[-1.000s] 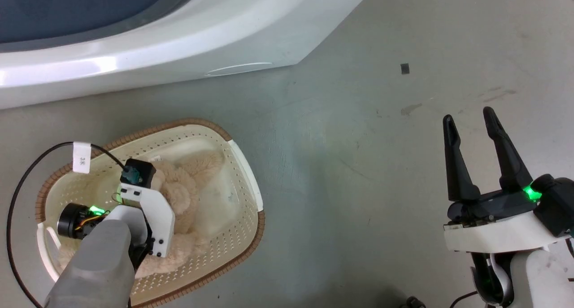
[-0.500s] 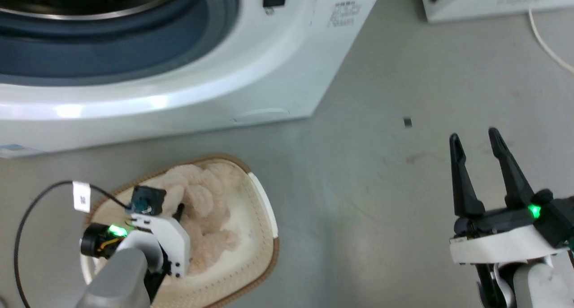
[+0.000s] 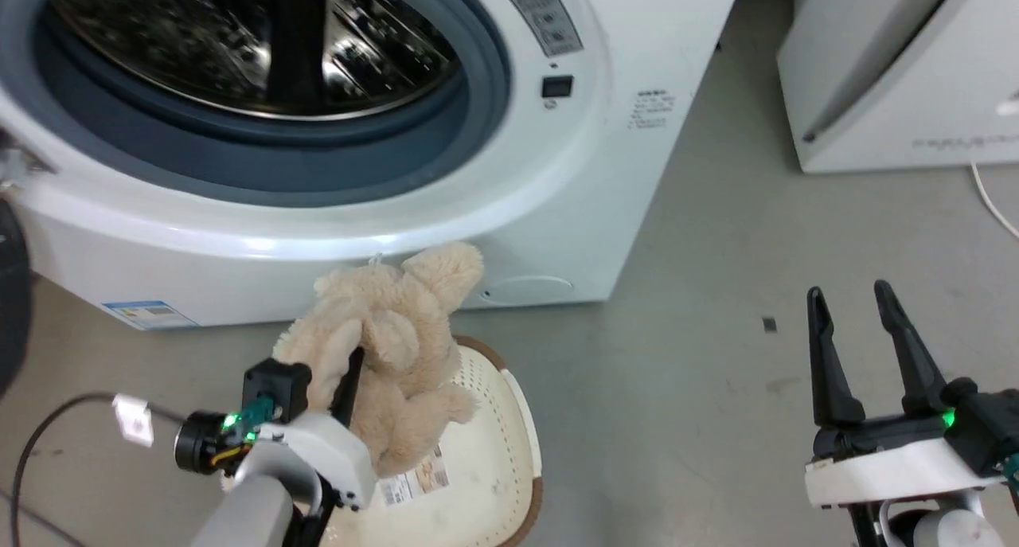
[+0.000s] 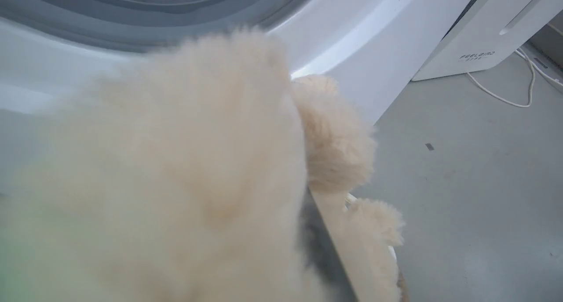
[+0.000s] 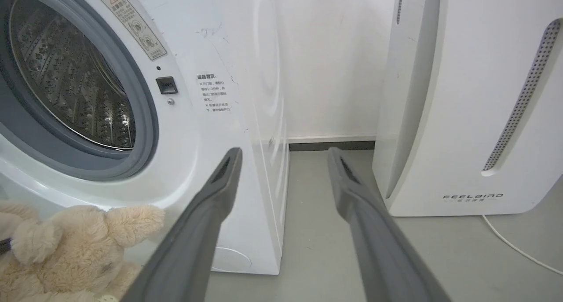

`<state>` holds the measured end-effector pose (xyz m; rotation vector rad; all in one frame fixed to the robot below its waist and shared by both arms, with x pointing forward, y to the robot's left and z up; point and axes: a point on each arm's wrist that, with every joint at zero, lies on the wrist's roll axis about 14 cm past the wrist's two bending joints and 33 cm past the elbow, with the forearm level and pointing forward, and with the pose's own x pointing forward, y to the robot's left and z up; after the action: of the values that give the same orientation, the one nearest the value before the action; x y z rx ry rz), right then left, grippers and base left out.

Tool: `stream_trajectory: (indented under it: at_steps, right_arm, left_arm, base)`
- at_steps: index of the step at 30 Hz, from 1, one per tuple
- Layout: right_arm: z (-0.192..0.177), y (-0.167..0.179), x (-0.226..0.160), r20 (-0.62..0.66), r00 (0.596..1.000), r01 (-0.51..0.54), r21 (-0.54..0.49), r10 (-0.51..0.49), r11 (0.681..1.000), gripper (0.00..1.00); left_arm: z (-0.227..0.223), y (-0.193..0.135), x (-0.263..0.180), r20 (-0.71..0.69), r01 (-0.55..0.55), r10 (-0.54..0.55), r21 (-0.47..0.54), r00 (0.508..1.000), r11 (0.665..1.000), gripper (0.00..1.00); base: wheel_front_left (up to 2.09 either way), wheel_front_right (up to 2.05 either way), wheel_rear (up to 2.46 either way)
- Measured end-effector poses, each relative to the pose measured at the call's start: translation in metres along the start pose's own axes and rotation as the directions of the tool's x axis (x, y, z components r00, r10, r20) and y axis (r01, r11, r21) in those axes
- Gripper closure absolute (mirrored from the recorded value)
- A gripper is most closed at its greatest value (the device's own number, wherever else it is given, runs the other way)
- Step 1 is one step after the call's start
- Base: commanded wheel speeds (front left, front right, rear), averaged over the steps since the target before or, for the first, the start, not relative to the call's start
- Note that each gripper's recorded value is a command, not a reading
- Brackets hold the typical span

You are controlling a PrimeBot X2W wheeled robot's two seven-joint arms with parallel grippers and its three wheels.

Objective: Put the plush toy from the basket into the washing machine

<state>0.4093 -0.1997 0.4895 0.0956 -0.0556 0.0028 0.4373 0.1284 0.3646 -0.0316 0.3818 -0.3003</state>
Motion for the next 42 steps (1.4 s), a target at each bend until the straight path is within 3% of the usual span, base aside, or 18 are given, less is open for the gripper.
stream_trajectory:
  at_steps: [9,22,32,42]
  right_arm:
    - [0.013,0.012,-0.009,0.032,0.999,-0.034,0.011,0.034,0.999,0.0]
    - [0.011,0.016,-0.009,0.027,0.999,-0.045,0.016,0.044,0.999,0.0]
    - [-0.02,0.002,0.009,-0.045,0.999,-0.006,0.009,0.007,1.0,0.0]
    - [-0.063,-0.023,0.023,-0.14,0.988,0.063,0.01,-0.061,0.998,0.0]
  left_arm:
    - [0.065,0.001,-0.047,0.253,-0.081,0.085,-0.025,0.964,0.996,1.0]
    - [0.154,0.003,-0.073,0.535,-0.11,0.115,-0.042,0.837,0.993,1.0]
    - [0.208,0.03,-0.017,0.641,-0.107,0.078,0.007,0.763,0.994,1.0]
    - [0.241,0.077,0.085,0.628,-0.14,0.038,0.113,0.778,0.984,1.0]
  base:
    - [0.0,0.0,0.0]
    - [0.0,0.0,0.0]
    - [0.0,0.0,0.0]
    - [0.0,0.0,0.0]
